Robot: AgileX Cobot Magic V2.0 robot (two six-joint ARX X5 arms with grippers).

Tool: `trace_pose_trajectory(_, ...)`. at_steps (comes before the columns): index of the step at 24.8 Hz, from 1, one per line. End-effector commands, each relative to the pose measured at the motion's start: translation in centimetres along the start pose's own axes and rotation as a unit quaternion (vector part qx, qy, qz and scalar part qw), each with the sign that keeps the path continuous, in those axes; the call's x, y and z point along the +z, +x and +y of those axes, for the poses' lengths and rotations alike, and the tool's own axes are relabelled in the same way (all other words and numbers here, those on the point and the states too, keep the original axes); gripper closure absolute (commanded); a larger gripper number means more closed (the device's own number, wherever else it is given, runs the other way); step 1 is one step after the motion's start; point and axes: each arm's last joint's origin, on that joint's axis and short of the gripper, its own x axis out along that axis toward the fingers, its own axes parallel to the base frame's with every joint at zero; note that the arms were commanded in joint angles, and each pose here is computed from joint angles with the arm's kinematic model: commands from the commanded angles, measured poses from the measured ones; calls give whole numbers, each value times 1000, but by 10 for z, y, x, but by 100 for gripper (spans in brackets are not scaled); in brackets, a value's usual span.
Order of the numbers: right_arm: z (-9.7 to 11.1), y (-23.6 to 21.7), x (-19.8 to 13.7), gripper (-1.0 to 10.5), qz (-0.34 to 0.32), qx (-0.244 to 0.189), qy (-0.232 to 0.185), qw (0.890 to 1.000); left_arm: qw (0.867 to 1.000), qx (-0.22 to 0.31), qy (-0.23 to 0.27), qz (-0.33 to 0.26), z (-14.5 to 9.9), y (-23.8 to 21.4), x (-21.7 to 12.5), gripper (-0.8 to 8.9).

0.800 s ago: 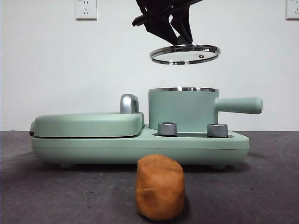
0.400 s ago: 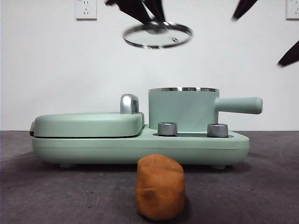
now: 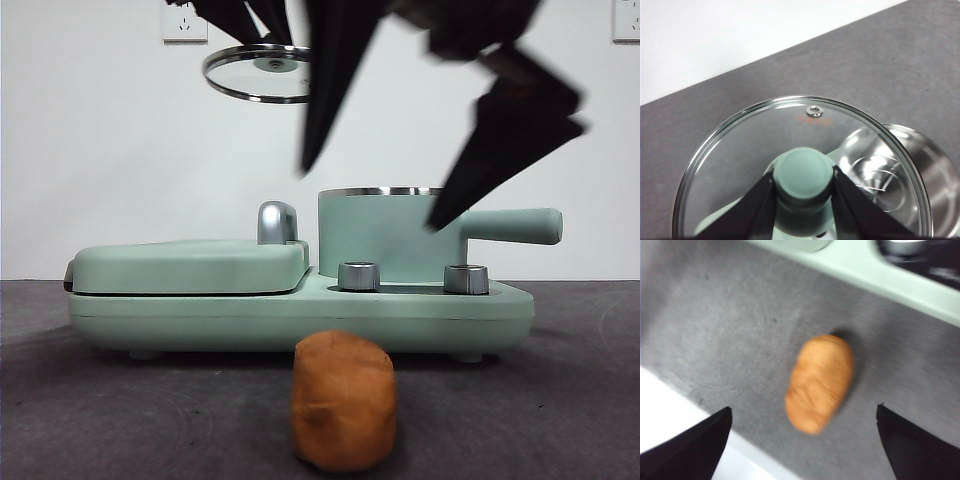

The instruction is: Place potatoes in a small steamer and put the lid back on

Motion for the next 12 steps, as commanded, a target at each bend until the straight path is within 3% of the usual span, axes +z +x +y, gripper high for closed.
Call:
trace_pose_trajectory(1,18,25,8,486,21,-25,-11,999,999,8,-3,-38,6,-18,12,799)
trace_pose_trajectory(7,18,79,9,486,89,-84,-12,992,999,27,-15,-30,24,-19,10,799)
trace_pose_trajectory(12,13,107,6,531,129,-92,-7,987,999,32,-20,-30,28,-20,10,799)
